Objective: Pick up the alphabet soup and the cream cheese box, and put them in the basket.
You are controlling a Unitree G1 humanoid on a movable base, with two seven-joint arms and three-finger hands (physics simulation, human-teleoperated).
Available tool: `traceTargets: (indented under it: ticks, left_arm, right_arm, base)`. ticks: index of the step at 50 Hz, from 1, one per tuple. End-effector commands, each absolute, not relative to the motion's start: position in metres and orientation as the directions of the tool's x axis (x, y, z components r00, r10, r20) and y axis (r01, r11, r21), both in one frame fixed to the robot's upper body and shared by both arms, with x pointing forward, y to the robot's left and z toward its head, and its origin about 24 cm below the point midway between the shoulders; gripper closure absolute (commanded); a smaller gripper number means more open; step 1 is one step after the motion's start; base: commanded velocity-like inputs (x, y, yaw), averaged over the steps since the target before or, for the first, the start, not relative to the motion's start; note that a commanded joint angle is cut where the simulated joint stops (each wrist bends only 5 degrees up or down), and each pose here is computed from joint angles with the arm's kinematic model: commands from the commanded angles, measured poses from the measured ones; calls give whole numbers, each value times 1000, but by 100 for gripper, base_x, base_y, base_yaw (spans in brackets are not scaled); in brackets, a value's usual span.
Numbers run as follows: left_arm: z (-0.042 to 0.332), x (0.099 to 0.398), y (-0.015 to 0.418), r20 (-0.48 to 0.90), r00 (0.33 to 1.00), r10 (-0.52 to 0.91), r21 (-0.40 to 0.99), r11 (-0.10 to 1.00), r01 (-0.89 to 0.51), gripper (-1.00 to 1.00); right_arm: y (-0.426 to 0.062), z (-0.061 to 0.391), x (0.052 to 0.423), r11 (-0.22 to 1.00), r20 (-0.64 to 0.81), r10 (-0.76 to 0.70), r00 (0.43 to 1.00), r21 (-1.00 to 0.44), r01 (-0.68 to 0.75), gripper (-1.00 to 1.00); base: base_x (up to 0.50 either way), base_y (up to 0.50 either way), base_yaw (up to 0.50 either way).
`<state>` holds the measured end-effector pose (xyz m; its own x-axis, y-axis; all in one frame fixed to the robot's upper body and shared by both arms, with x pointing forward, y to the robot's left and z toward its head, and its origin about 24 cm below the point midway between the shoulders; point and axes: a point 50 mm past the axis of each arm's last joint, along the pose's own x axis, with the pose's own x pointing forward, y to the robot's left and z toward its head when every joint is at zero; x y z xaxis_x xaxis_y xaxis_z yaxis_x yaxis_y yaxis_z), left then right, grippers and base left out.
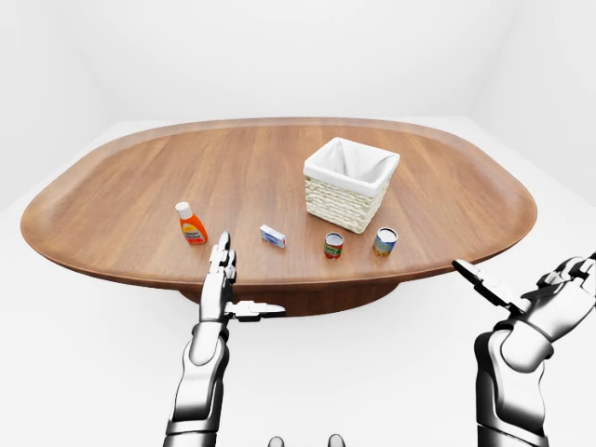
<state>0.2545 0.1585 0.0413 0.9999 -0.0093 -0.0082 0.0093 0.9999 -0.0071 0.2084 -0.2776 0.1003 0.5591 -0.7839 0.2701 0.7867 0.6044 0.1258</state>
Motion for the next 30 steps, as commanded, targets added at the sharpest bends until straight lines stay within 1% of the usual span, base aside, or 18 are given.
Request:
traceTargets:
  ticks: [1, 19, 23, 30]
  left_arm:
    - [42, 254, 158, -10, 1000, -11, -7, 1000, 10, -100]
    - [42, 254, 158, -10, 1000, -11, -7, 1000, 10, -100]
    - [43, 254, 158, -10, 1000, -12, -7, 1000, 12, -100]
    - [44, 253, 158, -9, 1000, -12, -7, 1000, 12, -100]
  right_arm:
    - [-277, 98, 209, 608, 266, -782, 564, 127, 784, -100]
    - [-277, 98, 209, 607, 266, -783, 563, 127, 784, -100]
    - [-277, 100, 207, 608, 265, -784, 562, 147, 780, -100]
    - [-277, 103, 205, 603, 276, -787, 552, 153, 783, -100]
  base:
    - [0, 0, 0]
    - [0, 0, 0]
    - [0, 0, 0]
    - [0, 0, 0]
